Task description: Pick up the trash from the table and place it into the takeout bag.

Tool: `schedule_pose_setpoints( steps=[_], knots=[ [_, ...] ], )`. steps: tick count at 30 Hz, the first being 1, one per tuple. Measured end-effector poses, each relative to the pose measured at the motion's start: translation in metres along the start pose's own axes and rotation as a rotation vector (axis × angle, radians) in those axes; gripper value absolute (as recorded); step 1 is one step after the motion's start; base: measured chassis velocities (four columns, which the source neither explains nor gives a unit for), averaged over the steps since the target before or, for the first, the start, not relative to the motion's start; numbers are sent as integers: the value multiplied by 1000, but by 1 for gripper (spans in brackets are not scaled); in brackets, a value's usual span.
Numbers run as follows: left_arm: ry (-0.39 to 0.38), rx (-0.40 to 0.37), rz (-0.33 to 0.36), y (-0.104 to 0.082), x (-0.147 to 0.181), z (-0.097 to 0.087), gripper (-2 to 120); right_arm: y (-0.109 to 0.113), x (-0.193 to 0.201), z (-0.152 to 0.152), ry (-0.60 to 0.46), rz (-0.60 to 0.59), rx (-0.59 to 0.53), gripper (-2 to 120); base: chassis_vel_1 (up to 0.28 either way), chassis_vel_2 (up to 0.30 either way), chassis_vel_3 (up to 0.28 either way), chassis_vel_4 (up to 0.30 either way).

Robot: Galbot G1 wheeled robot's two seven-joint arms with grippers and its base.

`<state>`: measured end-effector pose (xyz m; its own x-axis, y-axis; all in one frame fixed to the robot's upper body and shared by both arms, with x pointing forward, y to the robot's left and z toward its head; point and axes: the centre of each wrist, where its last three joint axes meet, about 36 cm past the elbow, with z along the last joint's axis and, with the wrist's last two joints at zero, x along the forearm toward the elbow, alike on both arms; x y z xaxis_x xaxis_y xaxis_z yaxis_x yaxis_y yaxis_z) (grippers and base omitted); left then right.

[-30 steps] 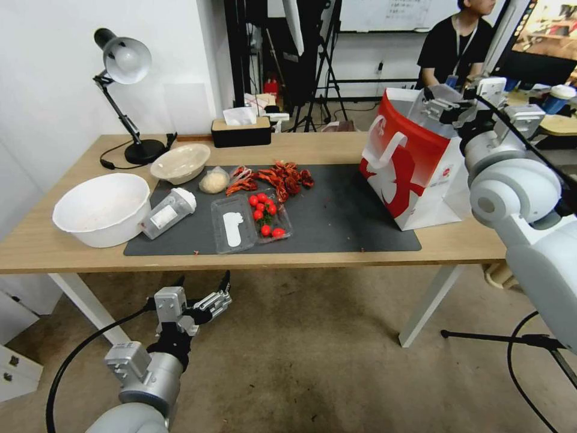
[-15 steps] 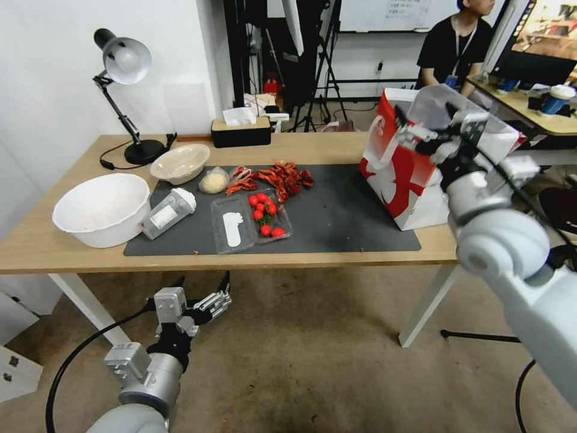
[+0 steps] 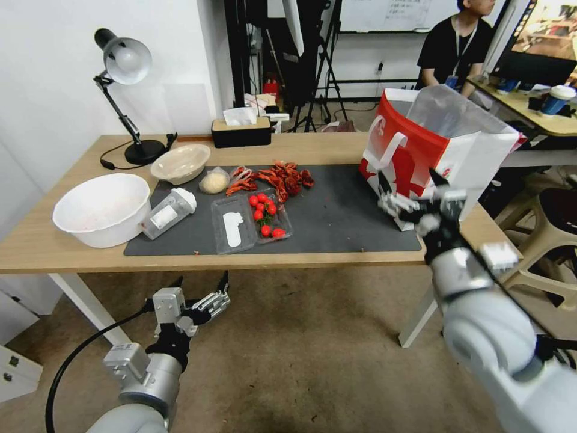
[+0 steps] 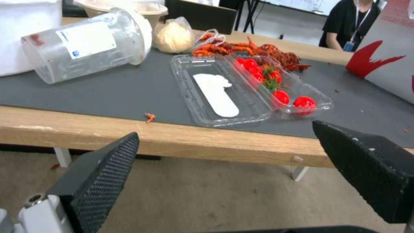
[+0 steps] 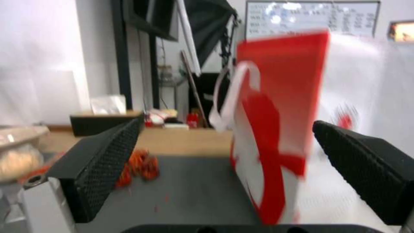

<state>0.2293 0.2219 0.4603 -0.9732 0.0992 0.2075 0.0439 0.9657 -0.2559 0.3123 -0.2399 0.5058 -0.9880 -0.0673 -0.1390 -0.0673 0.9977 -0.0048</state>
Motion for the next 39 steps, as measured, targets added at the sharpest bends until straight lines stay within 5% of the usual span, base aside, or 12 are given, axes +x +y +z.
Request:
schedule_pose_setpoints(
  steps=[15, 28, 39],
  knots=[
    [4, 1, 1, 4, -4, 5, 100, 16, 71, 125, -15, 64, -62, 100, 0, 0, 0, 0],
    [-22, -8, 5, 11, -13, 5, 100, 16, 88, 143, 18, 63, -65, 100, 0, 0, 0, 0],
    [-172, -101, 1, 67, -57, -4, 100, 12, 83, 140, 15, 45, -50, 100, 0, 0, 0, 0]
  ],
)
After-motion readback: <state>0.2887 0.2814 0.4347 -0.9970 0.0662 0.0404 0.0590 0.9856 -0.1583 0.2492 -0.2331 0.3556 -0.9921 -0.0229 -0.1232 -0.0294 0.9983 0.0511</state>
